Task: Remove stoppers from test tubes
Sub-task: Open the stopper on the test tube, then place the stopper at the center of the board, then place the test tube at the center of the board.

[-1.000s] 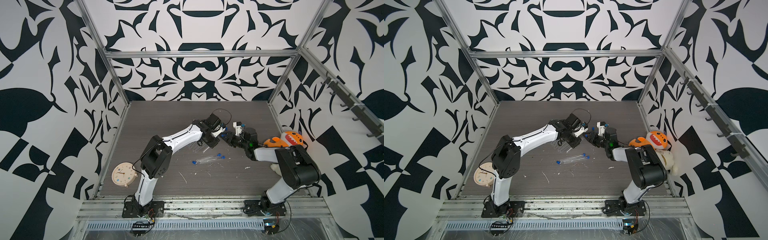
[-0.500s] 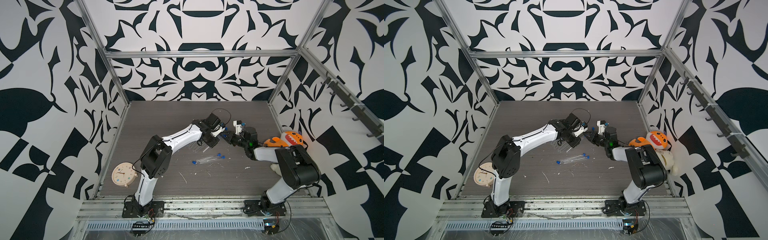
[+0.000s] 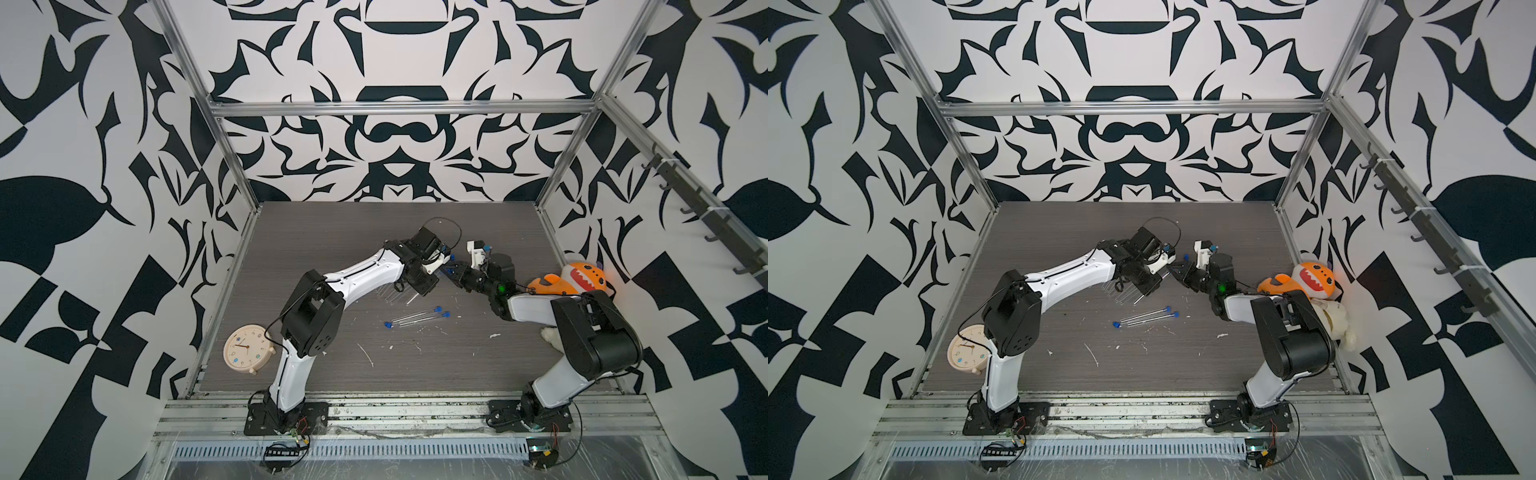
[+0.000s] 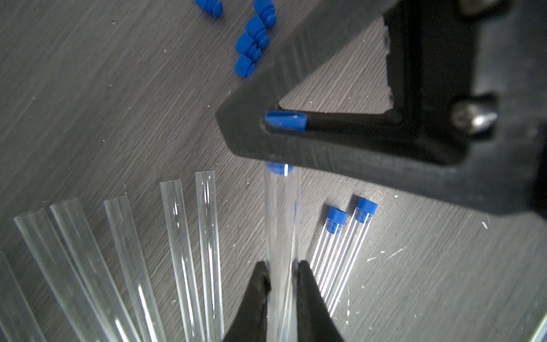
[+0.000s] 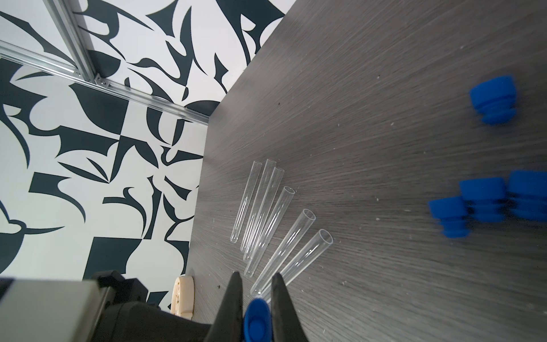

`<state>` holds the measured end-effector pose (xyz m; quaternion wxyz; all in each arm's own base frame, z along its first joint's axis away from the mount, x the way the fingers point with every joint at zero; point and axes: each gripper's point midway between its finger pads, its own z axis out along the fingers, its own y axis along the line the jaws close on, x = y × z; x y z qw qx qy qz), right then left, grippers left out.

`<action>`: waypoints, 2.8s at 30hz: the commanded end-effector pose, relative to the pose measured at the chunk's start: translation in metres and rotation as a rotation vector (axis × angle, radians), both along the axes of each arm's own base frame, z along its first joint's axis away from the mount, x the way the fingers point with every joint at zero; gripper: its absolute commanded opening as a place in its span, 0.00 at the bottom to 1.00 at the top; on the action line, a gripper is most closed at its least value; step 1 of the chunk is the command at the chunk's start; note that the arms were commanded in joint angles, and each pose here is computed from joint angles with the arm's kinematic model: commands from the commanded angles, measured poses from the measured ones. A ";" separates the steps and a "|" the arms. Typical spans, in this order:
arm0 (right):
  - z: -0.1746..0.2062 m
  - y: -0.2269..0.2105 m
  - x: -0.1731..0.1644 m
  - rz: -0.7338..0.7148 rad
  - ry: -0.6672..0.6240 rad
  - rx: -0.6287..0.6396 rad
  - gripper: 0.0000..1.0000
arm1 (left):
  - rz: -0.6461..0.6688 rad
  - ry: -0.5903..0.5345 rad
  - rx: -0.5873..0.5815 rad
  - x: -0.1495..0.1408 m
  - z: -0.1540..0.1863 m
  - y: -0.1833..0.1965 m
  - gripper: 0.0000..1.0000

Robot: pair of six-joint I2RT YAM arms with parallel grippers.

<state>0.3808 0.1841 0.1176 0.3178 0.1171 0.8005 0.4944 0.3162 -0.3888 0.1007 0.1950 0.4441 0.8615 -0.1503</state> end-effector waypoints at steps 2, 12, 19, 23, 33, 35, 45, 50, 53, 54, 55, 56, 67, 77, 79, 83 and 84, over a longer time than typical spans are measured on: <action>0.050 -0.004 0.020 -0.045 -0.148 0.018 0.00 | 0.004 0.042 0.049 -0.010 -0.012 0.018 0.00; 0.061 -0.011 0.024 -0.058 -0.192 -0.067 0.00 | 0.003 0.037 0.073 -0.012 -0.014 0.026 0.00; 0.072 -0.013 0.028 -0.070 -0.224 -0.075 0.00 | 0.007 0.049 0.090 -0.014 -0.022 0.032 0.00; 0.076 -0.014 0.029 -0.080 -0.233 -0.081 0.00 | 0.008 0.044 0.089 -0.013 -0.020 0.032 0.00; 0.075 -0.020 0.032 -0.116 -0.237 -0.115 0.00 | 0.001 0.028 0.122 -0.013 -0.017 0.040 0.00; 0.077 -0.019 0.032 -0.106 -0.240 -0.110 0.00 | -0.001 0.028 0.128 -0.014 -0.018 0.041 0.00; 0.092 -0.012 0.032 -0.083 -0.286 -0.051 0.00 | 0.004 0.029 0.120 -0.013 -0.020 0.039 0.00; 0.057 -0.033 0.033 -0.151 -0.136 -0.195 0.00 | 0.007 0.012 0.114 -0.008 -0.015 0.037 0.00; 0.016 -0.063 0.030 -0.223 0.029 -0.257 0.00 | 0.014 0.010 0.114 -0.004 -0.016 0.034 0.00; 0.009 -0.073 0.029 -0.247 0.053 -0.243 0.00 | 0.015 0.012 0.114 -0.003 -0.017 0.033 0.00; 0.001 -0.081 0.027 -0.265 0.076 -0.243 0.00 | 0.017 0.016 0.113 -0.002 -0.018 0.032 0.00; -0.005 -0.088 0.025 -0.280 0.097 -0.264 0.00 | 0.019 0.018 0.112 -0.002 -0.019 0.031 0.00; -0.064 -0.117 0.026 -0.281 0.269 -0.379 0.00 | 0.050 0.037 0.173 0.012 -0.040 0.026 0.00; -0.088 -0.115 0.034 -0.291 0.299 -0.349 0.00 | 0.057 0.059 0.232 0.013 -0.061 0.031 0.00; -0.091 -0.116 0.035 -0.294 0.302 -0.346 0.00 | 0.055 0.059 0.241 0.014 -0.064 0.031 0.00; -0.096 -0.116 0.035 -0.295 0.310 -0.342 0.01 | 0.054 0.057 0.257 0.016 -0.069 0.032 0.00; -0.096 -0.116 0.036 -0.294 0.310 -0.341 0.02 | 0.054 0.058 0.262 0.016 -0.071 0.033 0.00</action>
